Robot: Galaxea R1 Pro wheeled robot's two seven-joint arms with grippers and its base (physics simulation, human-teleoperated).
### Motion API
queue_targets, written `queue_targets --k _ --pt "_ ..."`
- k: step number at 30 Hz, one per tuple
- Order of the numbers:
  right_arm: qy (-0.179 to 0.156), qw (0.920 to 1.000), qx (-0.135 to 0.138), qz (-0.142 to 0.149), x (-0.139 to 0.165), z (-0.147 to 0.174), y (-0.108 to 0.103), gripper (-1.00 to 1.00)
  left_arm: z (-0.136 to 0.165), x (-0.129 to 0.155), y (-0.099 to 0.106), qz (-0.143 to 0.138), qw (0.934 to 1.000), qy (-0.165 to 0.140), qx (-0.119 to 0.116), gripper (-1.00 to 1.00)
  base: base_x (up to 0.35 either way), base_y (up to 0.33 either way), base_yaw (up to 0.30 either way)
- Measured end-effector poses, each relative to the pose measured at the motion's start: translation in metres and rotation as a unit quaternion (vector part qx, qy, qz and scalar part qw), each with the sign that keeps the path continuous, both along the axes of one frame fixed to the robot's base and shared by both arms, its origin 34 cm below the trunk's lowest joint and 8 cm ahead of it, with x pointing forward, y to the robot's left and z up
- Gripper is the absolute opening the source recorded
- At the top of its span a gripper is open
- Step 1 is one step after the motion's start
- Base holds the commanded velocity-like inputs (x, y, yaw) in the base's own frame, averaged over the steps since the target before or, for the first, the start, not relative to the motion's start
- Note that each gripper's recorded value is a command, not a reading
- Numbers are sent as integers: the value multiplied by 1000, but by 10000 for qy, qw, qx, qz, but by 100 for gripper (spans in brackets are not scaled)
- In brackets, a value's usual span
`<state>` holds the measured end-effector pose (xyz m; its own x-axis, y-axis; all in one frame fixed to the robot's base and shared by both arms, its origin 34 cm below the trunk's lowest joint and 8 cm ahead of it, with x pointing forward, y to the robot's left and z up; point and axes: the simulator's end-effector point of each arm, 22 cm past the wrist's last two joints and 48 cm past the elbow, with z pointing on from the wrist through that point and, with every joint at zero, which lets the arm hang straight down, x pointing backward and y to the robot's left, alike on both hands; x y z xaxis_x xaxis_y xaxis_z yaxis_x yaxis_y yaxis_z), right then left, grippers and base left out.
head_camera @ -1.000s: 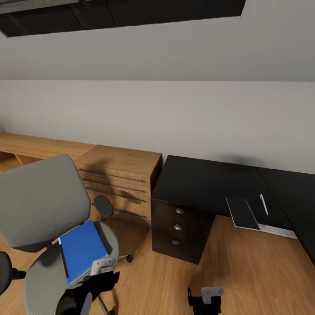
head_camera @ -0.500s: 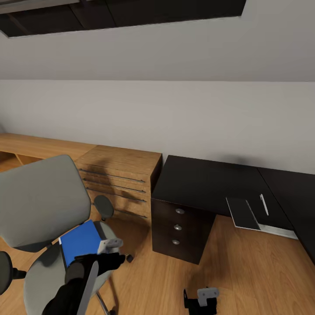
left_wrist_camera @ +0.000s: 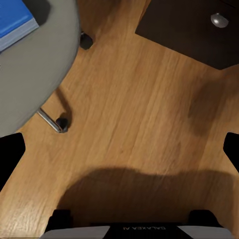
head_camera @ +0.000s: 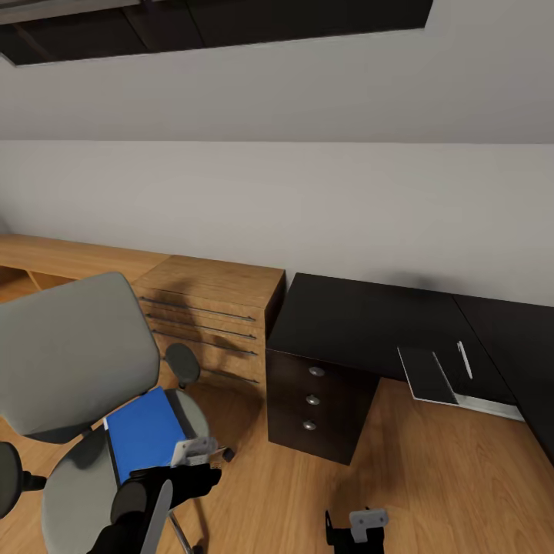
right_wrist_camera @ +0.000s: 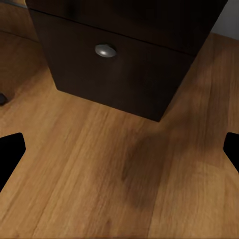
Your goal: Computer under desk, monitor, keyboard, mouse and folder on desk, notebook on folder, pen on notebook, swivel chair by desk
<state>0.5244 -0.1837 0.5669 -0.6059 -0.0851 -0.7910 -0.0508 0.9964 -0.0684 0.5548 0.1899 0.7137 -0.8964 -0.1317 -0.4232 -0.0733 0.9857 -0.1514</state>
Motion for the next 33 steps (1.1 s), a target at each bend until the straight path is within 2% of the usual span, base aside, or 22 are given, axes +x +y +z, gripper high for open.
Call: queue_targets --k 6,33 --pt "-18 10000 39 -2 0 1 5 100 1 1 2 7 10000 -19 18 100 0 0 180" --pt "-162 9998 62 -46 3 6 4 100 12 8 10 41 9998 -179 77 100 0 0 247"
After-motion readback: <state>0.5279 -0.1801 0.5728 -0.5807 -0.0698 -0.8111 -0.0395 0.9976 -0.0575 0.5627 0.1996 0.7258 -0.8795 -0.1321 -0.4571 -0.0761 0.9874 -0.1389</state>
